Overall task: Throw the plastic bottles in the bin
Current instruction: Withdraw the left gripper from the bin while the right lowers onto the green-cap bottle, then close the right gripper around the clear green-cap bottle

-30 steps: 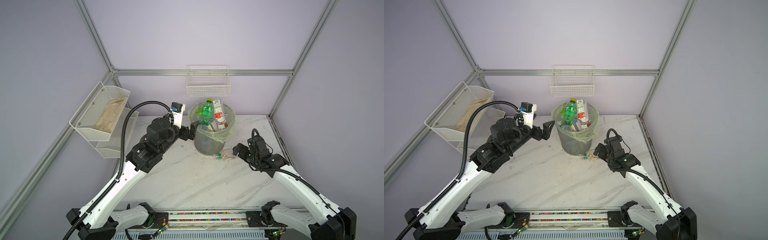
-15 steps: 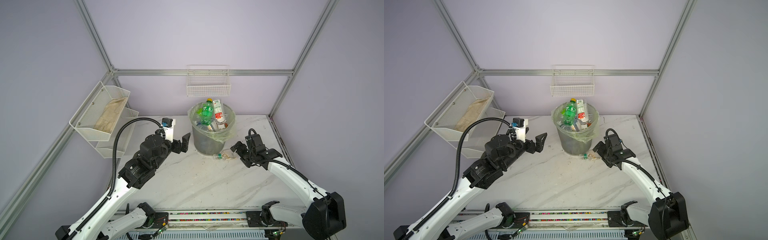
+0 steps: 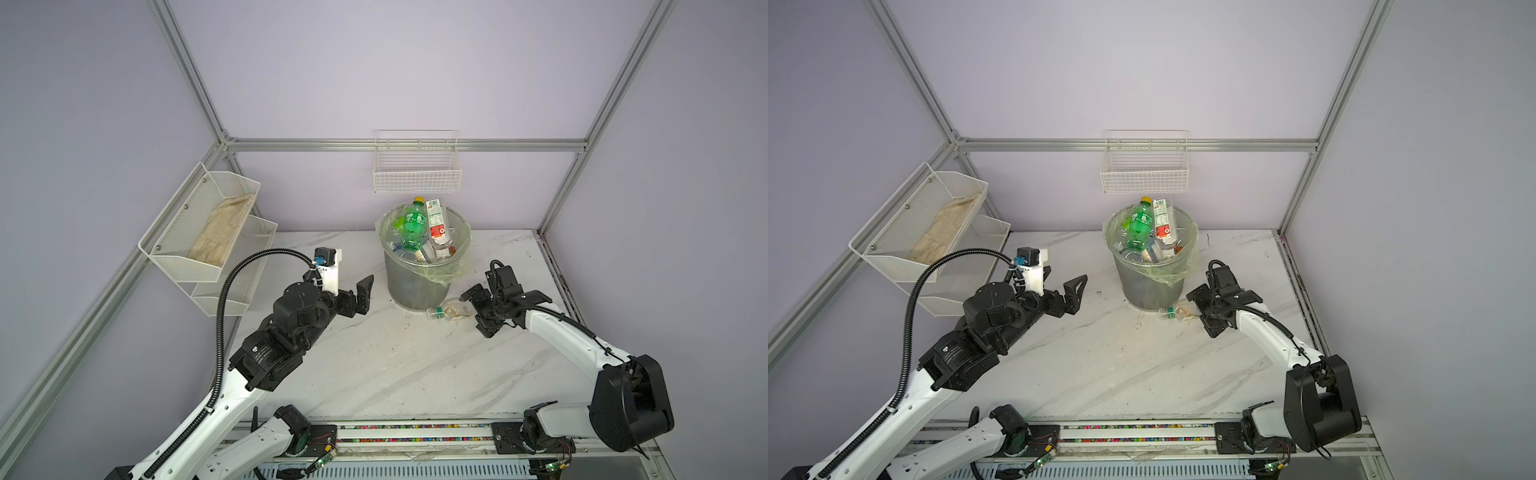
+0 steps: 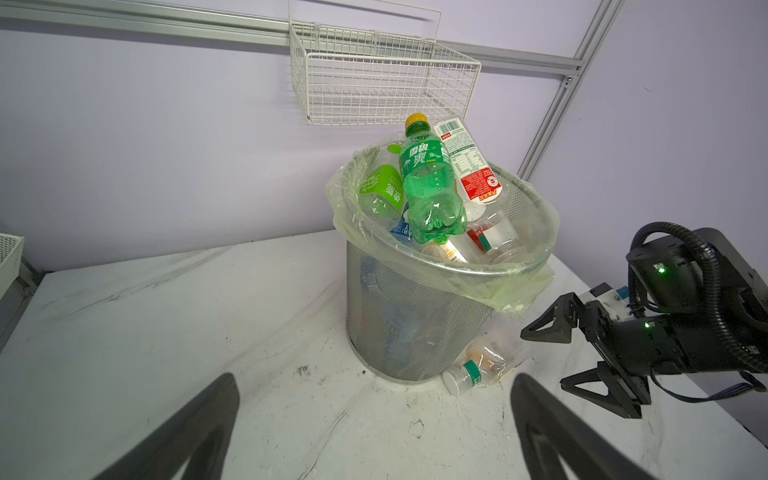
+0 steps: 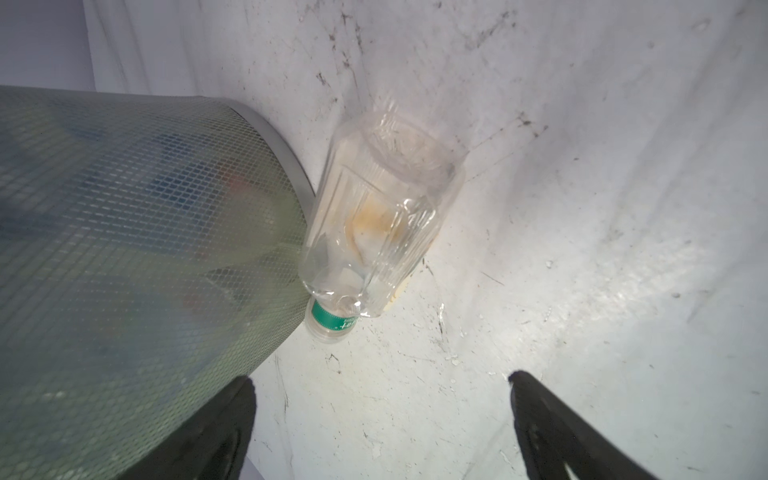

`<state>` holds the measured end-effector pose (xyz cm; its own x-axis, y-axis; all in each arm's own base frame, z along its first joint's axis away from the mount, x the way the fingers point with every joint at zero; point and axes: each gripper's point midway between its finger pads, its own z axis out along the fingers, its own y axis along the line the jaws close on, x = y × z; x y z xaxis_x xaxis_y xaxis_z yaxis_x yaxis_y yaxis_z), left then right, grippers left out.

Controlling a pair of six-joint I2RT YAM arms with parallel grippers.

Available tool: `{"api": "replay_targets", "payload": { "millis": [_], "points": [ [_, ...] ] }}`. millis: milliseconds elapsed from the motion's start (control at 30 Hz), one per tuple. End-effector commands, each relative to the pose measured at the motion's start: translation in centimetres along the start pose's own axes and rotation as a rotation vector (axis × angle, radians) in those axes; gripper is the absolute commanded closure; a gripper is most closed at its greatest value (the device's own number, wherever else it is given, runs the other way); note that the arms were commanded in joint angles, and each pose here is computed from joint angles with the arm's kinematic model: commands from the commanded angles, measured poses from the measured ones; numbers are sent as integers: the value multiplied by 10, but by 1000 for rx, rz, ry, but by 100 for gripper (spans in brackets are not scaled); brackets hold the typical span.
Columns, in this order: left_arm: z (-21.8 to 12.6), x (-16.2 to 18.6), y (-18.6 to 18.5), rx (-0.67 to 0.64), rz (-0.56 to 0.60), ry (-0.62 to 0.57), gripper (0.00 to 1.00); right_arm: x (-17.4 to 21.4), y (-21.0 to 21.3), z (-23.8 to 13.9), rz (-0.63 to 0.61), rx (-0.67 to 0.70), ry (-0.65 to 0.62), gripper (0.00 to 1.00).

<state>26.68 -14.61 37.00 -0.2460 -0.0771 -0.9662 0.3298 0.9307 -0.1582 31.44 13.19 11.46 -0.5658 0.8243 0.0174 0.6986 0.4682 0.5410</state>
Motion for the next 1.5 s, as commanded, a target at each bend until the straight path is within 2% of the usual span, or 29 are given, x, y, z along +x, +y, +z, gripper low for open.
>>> {"api": "replay_targets", "payload": {
  "millis": [0,367,633,1000,1167,1233,1467],
  "points": [
    [-4,11,5,-11,-33,5,0,-7,13,-4,103,-41,0,3],
    [-19,41,13,-3,-105,39,0,-20,15,19,181,-17,22,3],
    [-28,51,18,-9,-133,47,0,-22,16,43,225,18,46,3],
    [-33,61,24,-24,-148,59,0,-25,1,85,288,127,72,4],
    [-35,64,27,-35,-147,62,0,-23,-9,92,297,144,77,14],
    [-35,64,28,-39,-148,60,0,-24,-11,89,306,134,64,22],
    [-36,65,29,-43,-156,60,0,-25,-16,69,332,104,17,65]
  ]
}}
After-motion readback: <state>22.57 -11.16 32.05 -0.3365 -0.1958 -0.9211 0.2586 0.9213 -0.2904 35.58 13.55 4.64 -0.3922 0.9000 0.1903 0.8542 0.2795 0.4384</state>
